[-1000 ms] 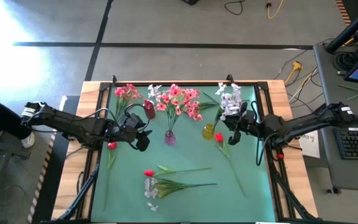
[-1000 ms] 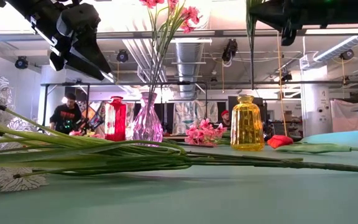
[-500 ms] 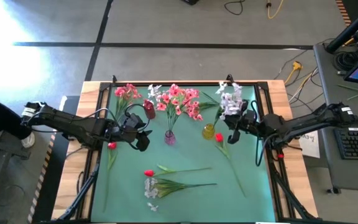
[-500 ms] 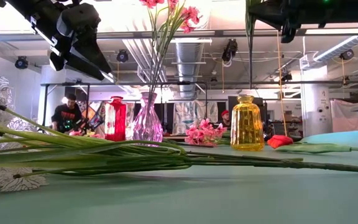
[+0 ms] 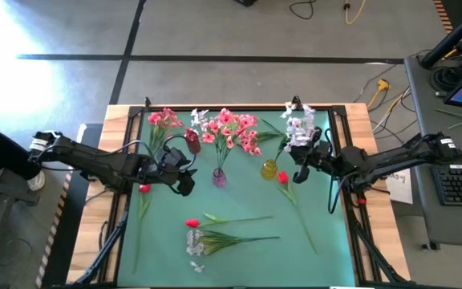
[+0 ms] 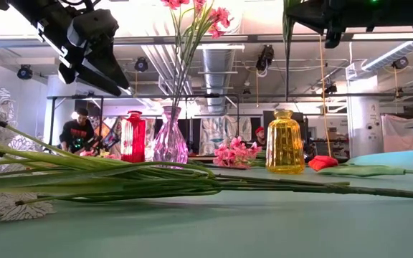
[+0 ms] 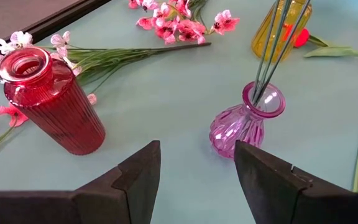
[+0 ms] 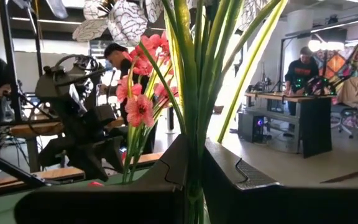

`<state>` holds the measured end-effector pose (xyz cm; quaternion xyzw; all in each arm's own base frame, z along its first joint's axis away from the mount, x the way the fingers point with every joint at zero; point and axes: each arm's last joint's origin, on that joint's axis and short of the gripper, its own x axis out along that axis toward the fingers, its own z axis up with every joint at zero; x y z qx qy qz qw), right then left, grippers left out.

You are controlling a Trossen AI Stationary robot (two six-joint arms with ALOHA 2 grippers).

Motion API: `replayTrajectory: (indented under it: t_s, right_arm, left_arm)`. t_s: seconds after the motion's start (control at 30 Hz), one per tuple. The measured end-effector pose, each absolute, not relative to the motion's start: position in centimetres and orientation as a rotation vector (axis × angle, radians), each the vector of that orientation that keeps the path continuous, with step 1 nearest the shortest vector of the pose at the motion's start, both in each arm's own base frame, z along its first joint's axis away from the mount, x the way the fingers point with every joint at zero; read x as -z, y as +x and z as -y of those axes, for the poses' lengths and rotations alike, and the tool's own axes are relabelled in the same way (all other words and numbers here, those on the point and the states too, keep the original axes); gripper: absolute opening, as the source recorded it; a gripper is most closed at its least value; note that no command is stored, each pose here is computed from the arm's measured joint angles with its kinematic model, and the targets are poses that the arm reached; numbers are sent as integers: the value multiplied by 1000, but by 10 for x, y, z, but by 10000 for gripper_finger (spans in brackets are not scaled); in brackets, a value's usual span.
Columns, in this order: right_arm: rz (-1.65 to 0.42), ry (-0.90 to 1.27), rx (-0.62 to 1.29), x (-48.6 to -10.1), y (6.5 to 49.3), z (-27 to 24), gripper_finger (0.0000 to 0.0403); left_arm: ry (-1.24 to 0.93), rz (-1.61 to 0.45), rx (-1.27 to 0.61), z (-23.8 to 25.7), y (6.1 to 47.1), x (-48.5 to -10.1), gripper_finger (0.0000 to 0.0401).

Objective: Sort flowers into vase by color
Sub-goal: Put the middle right white flower into the yellow vase

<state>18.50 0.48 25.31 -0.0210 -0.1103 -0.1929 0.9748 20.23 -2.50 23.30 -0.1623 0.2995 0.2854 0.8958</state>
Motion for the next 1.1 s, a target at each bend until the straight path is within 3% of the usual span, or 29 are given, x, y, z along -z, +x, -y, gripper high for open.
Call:
replayTrajectory:
  t_s: [0.3, 0.6, 0.83, 1.1]
  right_arm:
    - [154, -79, 466, -241, 197, -4, 22]
    - [117, -90, 463, -234, 202, -4, 22]
    - [112, -89, 464, -233, 202, -4, 23]
    - [110, -88, 463, -232, 203, -4, 24]
  left_arm:
    - [-393, -638, -557, 26, 203, -232, 192]
    - [-684, -853, -362, 35, 197, -225, 192]
    - [-865, -1057, -420, 42, 182, -216, 192]
    - [-951, -1116, -409, 62, 174, -216, 192]
